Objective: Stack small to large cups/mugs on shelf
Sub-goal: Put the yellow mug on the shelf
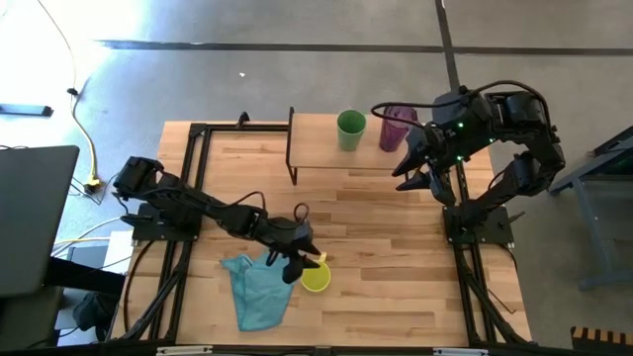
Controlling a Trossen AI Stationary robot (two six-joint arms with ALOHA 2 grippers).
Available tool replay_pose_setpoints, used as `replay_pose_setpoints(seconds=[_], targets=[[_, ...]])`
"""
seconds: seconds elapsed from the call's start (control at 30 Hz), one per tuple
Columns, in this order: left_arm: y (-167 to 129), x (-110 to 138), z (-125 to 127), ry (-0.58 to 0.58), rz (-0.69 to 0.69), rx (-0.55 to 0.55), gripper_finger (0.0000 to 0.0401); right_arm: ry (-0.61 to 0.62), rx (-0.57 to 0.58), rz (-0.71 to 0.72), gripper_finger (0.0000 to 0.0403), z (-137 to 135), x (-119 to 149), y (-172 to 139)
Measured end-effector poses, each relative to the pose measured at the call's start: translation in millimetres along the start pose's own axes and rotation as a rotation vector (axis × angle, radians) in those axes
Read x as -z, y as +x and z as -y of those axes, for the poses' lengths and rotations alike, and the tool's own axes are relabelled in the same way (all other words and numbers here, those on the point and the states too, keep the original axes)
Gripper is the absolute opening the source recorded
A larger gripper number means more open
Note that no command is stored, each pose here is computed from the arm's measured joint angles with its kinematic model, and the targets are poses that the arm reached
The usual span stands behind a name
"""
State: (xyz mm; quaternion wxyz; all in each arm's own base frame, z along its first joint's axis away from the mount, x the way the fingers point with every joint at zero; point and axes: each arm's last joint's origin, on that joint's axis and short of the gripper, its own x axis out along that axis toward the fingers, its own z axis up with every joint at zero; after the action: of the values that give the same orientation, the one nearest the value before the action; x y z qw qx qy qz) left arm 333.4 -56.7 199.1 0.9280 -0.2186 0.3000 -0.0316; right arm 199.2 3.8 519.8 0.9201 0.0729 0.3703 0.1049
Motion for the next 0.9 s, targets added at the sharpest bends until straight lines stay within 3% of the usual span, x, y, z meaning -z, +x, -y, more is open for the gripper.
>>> replay_pose_setpoints(seconds=[0.23, 0.53, 0.9], targets=[[7.7, -18.3, 10.9, 0.181, -0.073, 0.018, 0.0184, -0.001, 0.0, 0.0, 0.0155, 0.0, 0.0, -0.1], [2.0, -10.5, 24.7, 0.243, -0.29, 0.121, 0.0184, -0.019, 0.0, 0.0, 0.0155, 0.0, 0.1, -0.1], [2.4, -1.0, 45.0, 0.3, -0.272, 0.12, 0.0184, -0.049, 0.0, 0.0, 0.0155, 0.0, 0.1, -0.2]])
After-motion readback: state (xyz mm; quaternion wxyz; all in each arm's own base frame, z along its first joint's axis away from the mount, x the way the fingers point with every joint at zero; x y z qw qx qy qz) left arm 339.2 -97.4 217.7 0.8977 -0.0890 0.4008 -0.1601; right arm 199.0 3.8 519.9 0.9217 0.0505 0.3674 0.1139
